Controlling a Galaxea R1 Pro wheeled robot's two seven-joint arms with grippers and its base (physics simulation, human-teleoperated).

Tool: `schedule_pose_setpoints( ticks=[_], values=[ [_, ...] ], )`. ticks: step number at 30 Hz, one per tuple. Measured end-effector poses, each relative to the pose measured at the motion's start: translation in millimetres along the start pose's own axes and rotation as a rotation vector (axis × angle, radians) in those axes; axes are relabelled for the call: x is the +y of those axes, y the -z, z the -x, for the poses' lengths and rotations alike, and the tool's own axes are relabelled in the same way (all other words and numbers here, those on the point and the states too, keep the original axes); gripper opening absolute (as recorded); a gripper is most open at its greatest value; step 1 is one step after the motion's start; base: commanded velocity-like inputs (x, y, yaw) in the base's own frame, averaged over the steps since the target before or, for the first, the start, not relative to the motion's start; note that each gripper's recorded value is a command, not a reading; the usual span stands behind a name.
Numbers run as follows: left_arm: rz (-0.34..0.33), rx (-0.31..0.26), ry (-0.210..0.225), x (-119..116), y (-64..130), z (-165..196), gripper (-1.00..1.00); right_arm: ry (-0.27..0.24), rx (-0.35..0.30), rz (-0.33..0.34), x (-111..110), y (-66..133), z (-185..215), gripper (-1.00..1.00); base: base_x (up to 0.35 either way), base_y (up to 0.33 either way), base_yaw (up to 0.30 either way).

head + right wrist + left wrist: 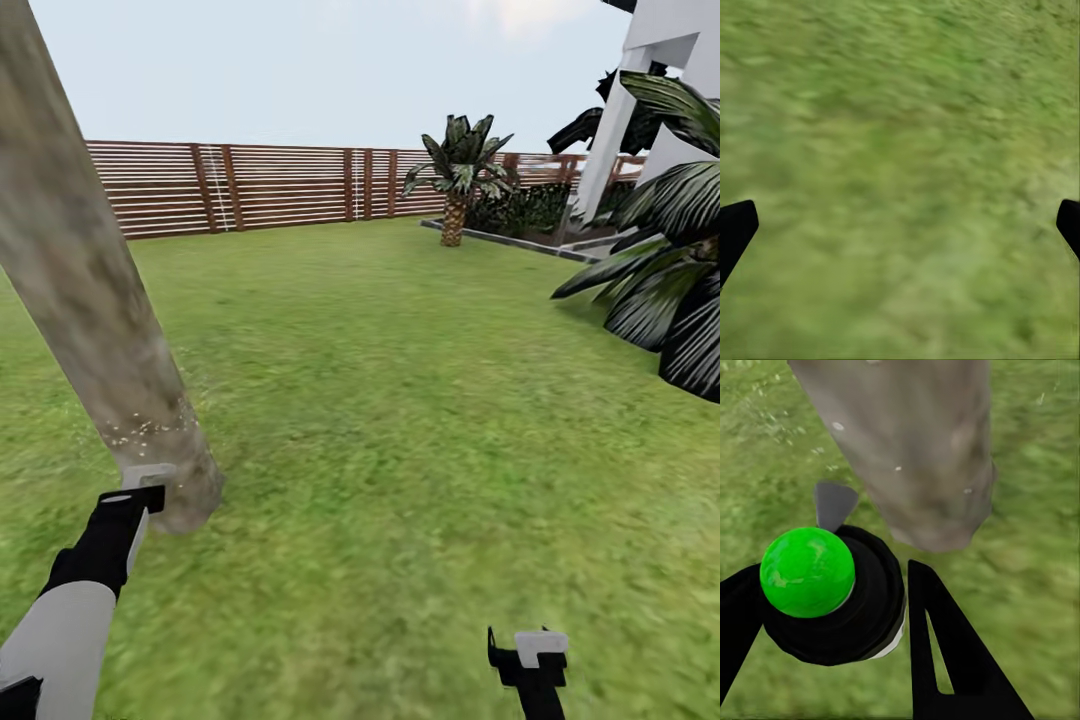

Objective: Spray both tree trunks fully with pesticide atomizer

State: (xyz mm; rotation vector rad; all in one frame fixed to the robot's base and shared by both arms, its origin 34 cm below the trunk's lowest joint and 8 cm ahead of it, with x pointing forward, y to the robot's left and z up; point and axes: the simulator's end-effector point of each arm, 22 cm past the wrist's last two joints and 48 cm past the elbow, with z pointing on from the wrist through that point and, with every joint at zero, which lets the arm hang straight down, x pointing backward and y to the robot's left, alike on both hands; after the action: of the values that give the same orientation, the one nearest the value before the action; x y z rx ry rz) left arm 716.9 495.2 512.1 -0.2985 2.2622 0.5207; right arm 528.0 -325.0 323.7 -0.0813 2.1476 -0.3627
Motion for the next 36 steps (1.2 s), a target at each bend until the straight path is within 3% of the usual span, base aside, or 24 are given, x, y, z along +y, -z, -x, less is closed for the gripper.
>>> schedule_pose_setpoints(
  ticks=[8, 14, 19, 22, 25, 28, 36],
  values=[
    [-0.001, 0.006, -0.001, 0, -0.2, -5, -1.00, 0.000, 0.000, 0.000, 0, 0.1, 0, 1.00, 0.182, -0.238, 0.180],
    [-0.034, 0.131, -0.030, -15, -9.8, -67, -1.00, 0.000, 0.000, 0.000, 0, 0.1, 0, 1.00, 0.232, -0.200, 0.004],
    [-0.048, 0.144, -0.028, -24, -9.3, -75, -1.00, 0.000, 0.000, 0.000, 0, 0.1, 0, 1.00, 0.256, -0.154, 0.000],
    [-0.031, 0.154, -0.022, -11, -11.2, -81, -1.00, 0.000, 0.000, 0.000, 0, 0.1, 0, 1.00, 0.158, -0.047, 0.000],
    [0.016, 0.186, 0.009, 24, -12.8, -105, -1.00, 0.000, 0.001, 0.001, 0, 0.0, 0, 1.00, 0.022, -0.005, 0.000],
    [0.038, 0.213, 0.021, 40, -11.2, -127, -1.00, 0.000, 0.001, 0.001, 0, 0.0, 0, 1.00, 0.002, -0.001, 0.000],
    [0.004, 0.223, 0.020, 17, -8.2, -142, -1.00, 0.000, 0.001, 0.000, 0, 0.0, 0, 1.00, 0.000, 0.000, 0.000]
  ],
)
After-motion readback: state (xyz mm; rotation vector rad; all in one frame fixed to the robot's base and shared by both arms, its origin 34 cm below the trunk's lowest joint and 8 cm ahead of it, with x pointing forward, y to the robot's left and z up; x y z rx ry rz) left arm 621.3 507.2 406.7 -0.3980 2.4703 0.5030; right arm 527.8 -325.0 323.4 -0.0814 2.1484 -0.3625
